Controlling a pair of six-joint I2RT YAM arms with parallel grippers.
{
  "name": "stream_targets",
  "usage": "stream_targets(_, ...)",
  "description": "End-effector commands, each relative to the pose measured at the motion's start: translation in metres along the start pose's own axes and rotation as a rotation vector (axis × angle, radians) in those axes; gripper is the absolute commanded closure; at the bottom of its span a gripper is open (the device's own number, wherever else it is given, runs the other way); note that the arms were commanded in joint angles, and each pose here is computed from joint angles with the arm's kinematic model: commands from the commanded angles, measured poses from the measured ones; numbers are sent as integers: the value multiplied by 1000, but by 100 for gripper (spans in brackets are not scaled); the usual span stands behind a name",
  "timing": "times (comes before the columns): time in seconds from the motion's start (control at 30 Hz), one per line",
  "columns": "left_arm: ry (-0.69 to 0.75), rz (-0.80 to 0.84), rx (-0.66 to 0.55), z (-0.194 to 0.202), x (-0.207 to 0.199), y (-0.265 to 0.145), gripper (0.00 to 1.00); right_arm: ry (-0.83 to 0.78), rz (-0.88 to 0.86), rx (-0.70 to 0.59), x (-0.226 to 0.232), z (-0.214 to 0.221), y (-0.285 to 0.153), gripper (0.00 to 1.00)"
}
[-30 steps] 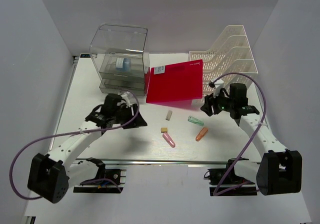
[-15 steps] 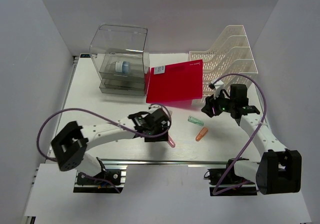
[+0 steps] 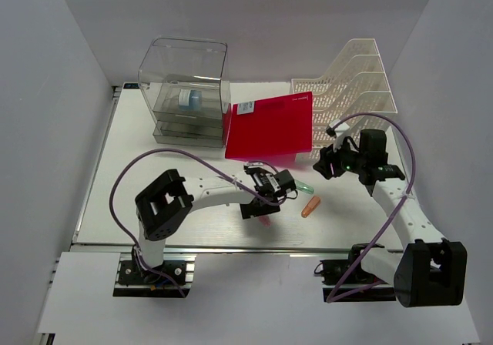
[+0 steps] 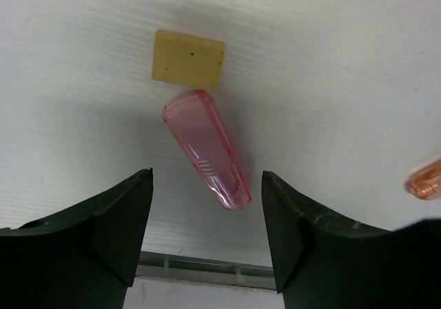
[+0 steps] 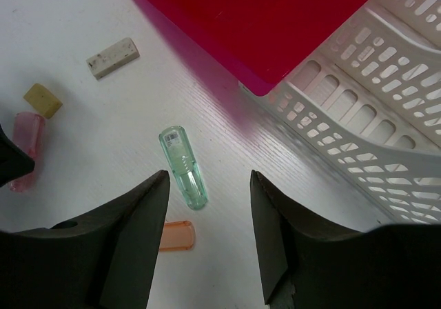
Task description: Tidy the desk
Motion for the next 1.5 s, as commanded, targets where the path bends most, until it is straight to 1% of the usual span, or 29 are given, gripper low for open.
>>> stream_targets(0.0,-67,-15,-46,-7,-4,-12,26,-40,5,-51,-1,-11,-5,44)
stream_targets(0.03,-71,-21,-47,-6,-3,-10,29,-39,7,-53,-2,-11,-6,43)
stream_targets(0.17,-85,-13,-59,-7,-9,-4,34,-35,15,-57,-4,-11,-8,43)
stream_targets(0.27,-82,-21,-41,-2,-9,2,38,-33,21,-65,-5,-12,-11,44)
stream_targets(0.4,-83,-39,-9,4,-4,16,39,-32,20,-73,-6,-13,-12,43)
stream_targets(0.53,-77,-48,-6,7,-2,23,42,-28,20,-76,-6,-12,-14,44)
stream_targets(0.6,-74,-51,-8,7,-1,24,50,-42,9,-84,-5,-13,-15,42)
stream_targets(0.63,-76,-45,-8,7,-1,22,56,-46,-1,-83,-4,-12,-15,41)
stream_targets(0.67,-79,-37,-14,5,-2,20,69,-49,-18,-86,-2,-11,-15,40)
stream_targets(0.73,-85,-9,-44,-2,-1,9,81,-52,-37,-91,0,-11,-16,40)
stream_targets(0.77,-59,15,-65,-4,1,-1,92,-55,-36,-95,0,-11,-17,40)
stream_targets(0.8,-56,7,-74,-5,3,0,96,-56,-42,-95,1,-12,-16,40)
stream_targets(0.83,-18,21,-89,-13,7,-7,100,-57,-44,-99,1,-12,-17,40)
stream_targets(0.87,17,26,-104,-19,10,-10,100,-63,-49,-104,2,-13,-17,40)
stream_targets(0.9,64,-4,-162,-28,18,-13,100,-61,-49,-104,2,-12,-17,40)
stream_targets(0.93,102,-55,-189,-33,32,-19,100,-64,-52,-106,3,-13,-18,40)
stream_targets(1.0,117,-127,-245,-49,48,-24,100,-66,-55,-108,4,-12,-18,40)
stream_targets(1.03,122,-189,-278,-57,62,-30,100,-65,-51,-110,3,-12,-19,40)
stream_targets(1.13,10,-235,-339,-83,84,-43,100,-67,-53,-109,3,-12,-18,40)
stream_targets(1.17,-33,-199,-355,-92,87,-54,100,-68,-51,-110,3,-12,-18,40)
stream_targets(1.23,-130,-168,-389,-114,95,-59,100,-66,-54,-108,3,-12,-18,40)
stream_targets(1.27,-185,-133,-411,-124,99,-68,100,-66,-54,-108,3,-12,-18,40)
stream_targets(1.37,-345,-84,-470,-162,107,-74,100,-64,-52,-108,2,-11,-17,40)
stream_targets(1.47,-514,-17,-494,-203,109,-80,100,-61,-53,-105,2,-9,-17,40)
Point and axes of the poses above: each gripper's point midway between its finger pads, its own y axis out along the fingers, its own x axis along the line the jaws close on, z = x × y, the point moved 5 cm from there along -y, back along the fingers, and after that the axes turned 6 degrees about -y, right-handed, at the moved point
